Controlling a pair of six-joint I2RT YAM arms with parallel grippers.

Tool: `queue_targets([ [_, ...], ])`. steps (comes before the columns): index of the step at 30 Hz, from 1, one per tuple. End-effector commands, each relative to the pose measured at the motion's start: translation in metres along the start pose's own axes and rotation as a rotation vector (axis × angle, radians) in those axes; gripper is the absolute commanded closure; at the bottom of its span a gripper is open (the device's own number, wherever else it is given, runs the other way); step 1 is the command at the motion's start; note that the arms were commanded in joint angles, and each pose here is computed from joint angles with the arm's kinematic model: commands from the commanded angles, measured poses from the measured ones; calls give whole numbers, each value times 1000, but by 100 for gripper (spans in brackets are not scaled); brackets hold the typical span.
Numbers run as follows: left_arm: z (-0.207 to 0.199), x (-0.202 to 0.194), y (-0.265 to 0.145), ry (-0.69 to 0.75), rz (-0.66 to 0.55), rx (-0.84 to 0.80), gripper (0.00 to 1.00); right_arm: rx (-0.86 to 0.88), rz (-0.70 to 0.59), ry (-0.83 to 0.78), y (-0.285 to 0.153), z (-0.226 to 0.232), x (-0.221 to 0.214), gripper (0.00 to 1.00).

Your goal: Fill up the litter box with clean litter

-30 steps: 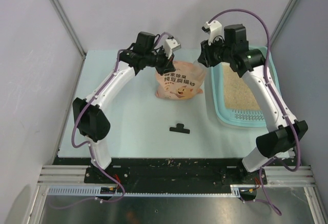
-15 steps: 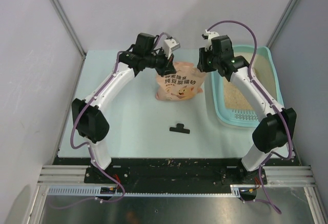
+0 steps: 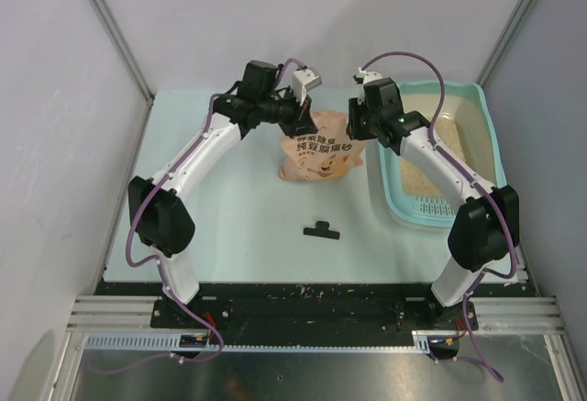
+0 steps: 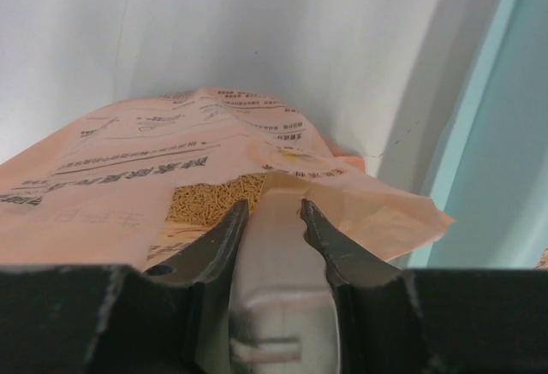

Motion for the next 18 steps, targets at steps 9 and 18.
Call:
queue_targets([
  [9,-43,22,-19,42,-127,-114,100,176,137,319,37,2,-40,100],
  [18,-40,5,-10,64,-87,-103,100,411,125,551,57,9,-42,100],
])
Point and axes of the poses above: each gripper's point midway between its finger pads, its own y axis out along the fingers, its own z axis along the line the jaws close on, x = y × z, the point moved 8 cm from there along -y, back along the fingers, and after that the axes turned 15 degrees about -y, right-handed, at the moved point
